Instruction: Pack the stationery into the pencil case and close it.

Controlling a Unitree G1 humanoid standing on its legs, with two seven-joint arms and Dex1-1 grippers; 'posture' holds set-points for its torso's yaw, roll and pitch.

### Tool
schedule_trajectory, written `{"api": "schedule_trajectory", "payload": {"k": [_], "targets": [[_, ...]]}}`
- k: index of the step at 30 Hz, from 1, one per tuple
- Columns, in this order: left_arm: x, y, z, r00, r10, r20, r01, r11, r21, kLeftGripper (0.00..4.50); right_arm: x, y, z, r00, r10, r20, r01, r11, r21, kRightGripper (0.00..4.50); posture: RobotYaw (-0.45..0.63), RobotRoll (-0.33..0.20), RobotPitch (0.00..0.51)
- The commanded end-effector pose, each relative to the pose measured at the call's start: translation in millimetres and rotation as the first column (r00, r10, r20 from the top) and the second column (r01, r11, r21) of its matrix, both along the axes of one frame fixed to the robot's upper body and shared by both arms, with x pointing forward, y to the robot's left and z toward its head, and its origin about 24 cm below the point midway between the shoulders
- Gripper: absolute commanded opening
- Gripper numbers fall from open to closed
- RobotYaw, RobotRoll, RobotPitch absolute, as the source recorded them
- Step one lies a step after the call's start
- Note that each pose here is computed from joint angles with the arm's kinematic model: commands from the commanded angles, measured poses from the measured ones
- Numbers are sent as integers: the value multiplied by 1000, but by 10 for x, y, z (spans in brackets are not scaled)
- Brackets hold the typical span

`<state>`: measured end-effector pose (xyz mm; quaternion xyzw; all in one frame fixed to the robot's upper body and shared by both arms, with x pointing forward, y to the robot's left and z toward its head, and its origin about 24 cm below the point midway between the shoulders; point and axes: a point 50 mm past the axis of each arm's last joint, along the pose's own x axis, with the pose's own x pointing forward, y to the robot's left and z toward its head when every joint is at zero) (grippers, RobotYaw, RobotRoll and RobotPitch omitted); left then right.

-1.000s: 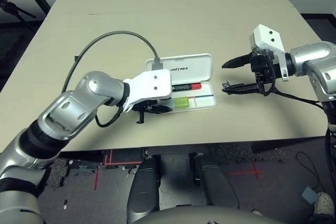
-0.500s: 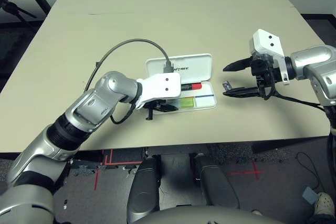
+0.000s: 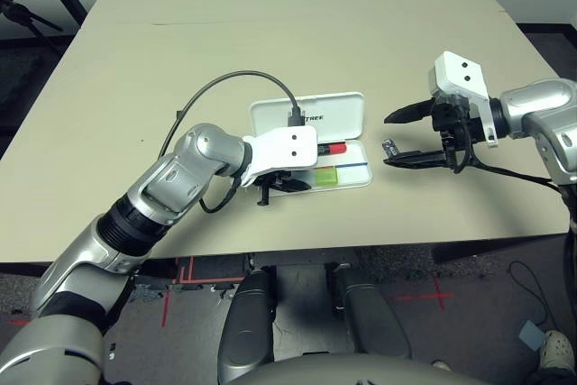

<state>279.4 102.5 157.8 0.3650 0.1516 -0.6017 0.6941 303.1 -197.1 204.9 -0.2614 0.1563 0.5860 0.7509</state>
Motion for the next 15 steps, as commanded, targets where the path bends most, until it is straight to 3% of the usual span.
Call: {"api": "schedule_trajectory", "payload": {"k": [1, 5, 15], "targets": [[-7, 13, -7, 1000, 9, 1, -9, 1000, 11, 2885, -9, 4, -26, 1000, 10, -5, -10, 1000, -9, 4500, -49, 0, 204], [-6, 65, 33, 1000, 24, 11, -24, 1000, 11, 4472, -2, 3, -27, 1000, 10, -5, -10, 1000, -9, 4500, -49, 0, 204], [-110, 498, 327, 991, 115, 66, -111, 992, -63, 4472, -71, -74, 55, 999, -35, -12, 36, 998, 49, 4500, -37, 0, 204]]}}
